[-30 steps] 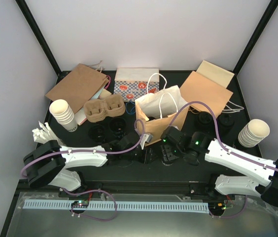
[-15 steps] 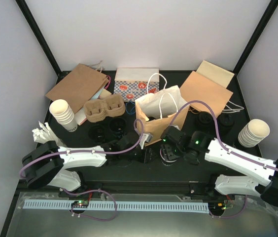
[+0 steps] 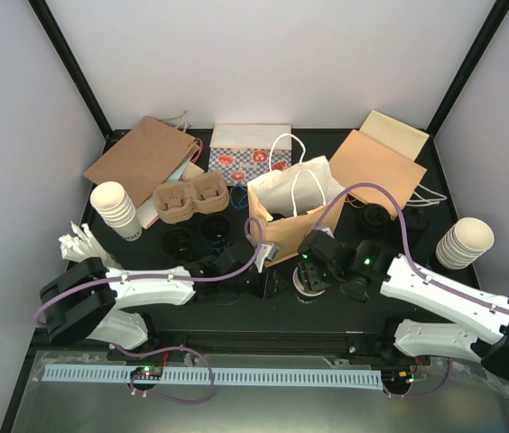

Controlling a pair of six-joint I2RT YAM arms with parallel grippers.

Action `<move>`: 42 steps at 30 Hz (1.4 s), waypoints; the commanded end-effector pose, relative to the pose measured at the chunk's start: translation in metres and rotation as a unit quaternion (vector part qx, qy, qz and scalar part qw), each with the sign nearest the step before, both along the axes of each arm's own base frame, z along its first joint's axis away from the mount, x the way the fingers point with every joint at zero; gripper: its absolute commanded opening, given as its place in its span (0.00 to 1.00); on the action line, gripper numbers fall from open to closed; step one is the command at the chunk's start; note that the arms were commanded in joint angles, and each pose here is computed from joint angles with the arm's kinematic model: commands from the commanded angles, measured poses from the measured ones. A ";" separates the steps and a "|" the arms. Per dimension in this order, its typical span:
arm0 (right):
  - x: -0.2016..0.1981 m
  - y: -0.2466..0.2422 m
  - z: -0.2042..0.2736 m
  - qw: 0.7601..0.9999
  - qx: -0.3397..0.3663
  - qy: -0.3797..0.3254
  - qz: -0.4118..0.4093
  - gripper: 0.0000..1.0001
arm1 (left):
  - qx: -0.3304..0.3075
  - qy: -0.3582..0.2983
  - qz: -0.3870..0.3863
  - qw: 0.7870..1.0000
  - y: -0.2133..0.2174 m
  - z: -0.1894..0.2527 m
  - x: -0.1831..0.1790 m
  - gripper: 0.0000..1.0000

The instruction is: Pack the takeout coffee

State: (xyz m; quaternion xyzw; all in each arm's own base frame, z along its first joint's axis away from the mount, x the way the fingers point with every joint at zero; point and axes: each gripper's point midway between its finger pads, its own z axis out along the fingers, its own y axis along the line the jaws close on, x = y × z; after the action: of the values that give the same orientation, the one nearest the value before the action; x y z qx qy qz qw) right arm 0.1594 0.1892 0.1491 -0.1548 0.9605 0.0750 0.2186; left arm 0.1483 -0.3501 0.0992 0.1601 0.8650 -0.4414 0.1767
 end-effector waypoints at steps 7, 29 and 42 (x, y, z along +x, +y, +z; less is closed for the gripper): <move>0.001 0.010 -0.005 1.000 0.014 0.004 0.004 0.69 | -0.008 -0.008 -0.002 1.000 -0.003 0.007 0.000 0.35; -0.005 0.005 -0.016 1.000 -0.002 0.022 0.008 0.69 | -0.009 -0.005 -0.006 1.000 -0.006 0.005 0.000 0.33; -0.008 0.011 -0.024 0.999 0.010 0.032 0.014 0.69 | -0.008 0.003 -0.013 1.000 -0.011 0.001 -0.002 0.31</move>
State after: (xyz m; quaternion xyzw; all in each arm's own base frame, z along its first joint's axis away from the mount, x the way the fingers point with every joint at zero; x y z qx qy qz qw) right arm 0.1527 0.1979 0.1316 -0.1626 0.9637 0.0894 0.1922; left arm 0.1480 -0.3502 0.0942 0.1603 0.8680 -0.4373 0.1723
